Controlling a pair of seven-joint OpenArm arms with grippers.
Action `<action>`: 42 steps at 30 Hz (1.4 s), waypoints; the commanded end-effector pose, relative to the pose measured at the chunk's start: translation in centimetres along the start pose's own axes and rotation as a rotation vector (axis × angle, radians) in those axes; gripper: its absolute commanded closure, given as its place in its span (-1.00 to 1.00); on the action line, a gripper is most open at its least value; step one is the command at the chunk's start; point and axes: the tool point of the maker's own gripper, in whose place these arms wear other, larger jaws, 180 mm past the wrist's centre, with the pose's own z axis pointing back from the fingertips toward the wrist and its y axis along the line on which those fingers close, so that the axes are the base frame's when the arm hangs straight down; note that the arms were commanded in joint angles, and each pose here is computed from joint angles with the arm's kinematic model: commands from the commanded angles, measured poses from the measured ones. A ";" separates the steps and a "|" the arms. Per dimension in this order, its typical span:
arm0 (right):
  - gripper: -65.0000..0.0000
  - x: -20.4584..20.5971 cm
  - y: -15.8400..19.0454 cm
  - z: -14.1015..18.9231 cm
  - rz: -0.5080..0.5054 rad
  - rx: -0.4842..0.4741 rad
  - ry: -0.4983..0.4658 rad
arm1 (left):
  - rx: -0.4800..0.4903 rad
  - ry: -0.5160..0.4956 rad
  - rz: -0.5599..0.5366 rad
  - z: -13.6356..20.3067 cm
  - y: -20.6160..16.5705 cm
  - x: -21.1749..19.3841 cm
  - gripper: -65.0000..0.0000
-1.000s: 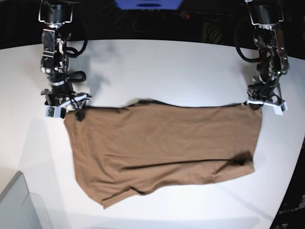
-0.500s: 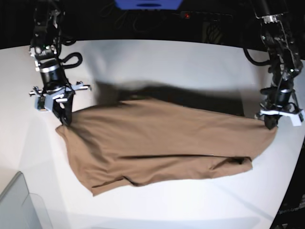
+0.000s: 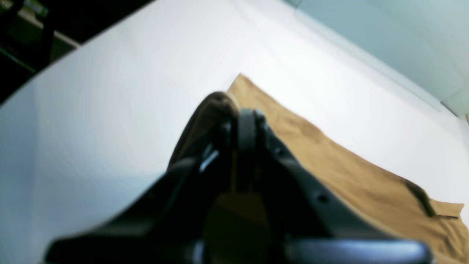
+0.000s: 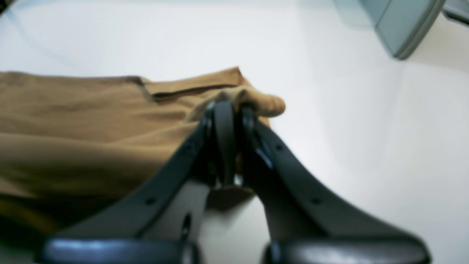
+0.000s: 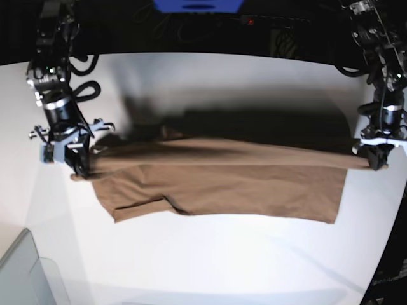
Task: Layout the t-shirt on the table in an organized manner, then fold the t-shirt properly
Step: 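Grasp the shirt edge with both grippers and drag it toward the robot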
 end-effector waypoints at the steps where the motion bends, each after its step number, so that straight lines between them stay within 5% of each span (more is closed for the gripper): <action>1: 1.00 1.6 0.0 -1.1 0.010 0.014 -0.034 | 0.006 -0.031 -0.008 -0.2 0.4 1.0 1.00; 5: 0.97 0.5 2.2 -6.1 0.043 0.129 0.117 | 0.032 0.002 0.013 -0.8 1.5 -0.3 1.00; 9: 0.53 -0.5 3.8 -9.4 0.084 0.192 0.247 | 0.040 0.012 0.017 -0.9 1.8 -0.7 1.00; 17: -0.17 3.7 3.8 -5.9 0.129 0.169 0.117 | 0.050 0.024 0.021 -0.9 2.2 -1.2 1.00; 23: -0.21 -0.5 5.6 -2.5 0.102 0.200 0.196 | 0.051 0.028 0.021 -0.9 2.3 -1.3 1.00; 29: -0.21 -6.3 7.1 -3.0 -0.012 0.221 0.335 | 0.051 0.031 0.022 -0.9 2.3 -1.4 1.00; 42: -0.21 -9.7 8.6 -5.3 -0.085 0.257 0.333 | 0.050 0.029 0.024 -0.9 2.3 -1.3 1.00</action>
